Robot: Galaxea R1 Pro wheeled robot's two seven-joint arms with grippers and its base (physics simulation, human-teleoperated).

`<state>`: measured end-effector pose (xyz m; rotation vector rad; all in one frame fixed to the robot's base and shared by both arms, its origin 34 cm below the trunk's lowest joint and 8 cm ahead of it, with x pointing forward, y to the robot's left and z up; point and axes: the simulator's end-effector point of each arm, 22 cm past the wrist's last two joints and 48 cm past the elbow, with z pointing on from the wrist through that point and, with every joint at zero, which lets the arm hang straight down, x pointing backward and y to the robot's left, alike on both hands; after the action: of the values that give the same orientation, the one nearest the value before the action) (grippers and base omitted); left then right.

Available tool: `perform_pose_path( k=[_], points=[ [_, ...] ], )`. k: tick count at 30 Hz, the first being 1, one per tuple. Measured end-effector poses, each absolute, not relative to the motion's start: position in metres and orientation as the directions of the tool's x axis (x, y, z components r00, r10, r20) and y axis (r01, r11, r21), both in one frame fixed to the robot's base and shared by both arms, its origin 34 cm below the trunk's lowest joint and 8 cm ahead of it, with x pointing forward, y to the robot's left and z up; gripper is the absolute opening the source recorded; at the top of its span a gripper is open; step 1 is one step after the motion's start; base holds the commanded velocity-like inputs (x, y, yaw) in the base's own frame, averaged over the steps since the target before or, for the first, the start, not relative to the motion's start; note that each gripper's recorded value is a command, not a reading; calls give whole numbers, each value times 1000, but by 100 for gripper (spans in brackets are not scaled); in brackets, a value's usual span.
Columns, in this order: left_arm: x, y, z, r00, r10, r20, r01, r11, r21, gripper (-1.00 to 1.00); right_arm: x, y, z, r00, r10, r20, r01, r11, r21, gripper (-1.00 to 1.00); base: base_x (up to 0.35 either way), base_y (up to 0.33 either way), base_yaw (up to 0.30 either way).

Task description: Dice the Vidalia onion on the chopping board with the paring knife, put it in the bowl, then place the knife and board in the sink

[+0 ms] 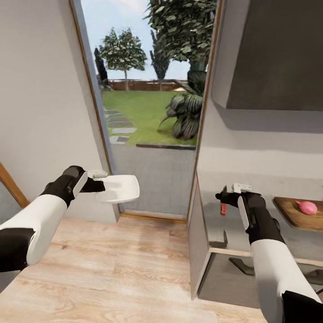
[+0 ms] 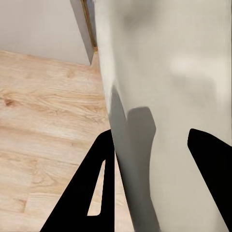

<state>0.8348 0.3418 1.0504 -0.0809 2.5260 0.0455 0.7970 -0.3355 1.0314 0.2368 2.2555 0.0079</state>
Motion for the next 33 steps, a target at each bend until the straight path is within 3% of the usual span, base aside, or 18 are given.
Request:
perform_pose_path(
  k=[9,33],
  points=[
    [836,341,1039,-825,-48,-564,-67,998,14,-100,799,-336,1022,-630,173,-757,169,982,85,100,194,-103,0],
    [836,341,1011,-846,-47,-531,-68,998,18,-100,794,-355,970,-673,164,-722,182,982,54,100,6,-4,0]
  ],
)
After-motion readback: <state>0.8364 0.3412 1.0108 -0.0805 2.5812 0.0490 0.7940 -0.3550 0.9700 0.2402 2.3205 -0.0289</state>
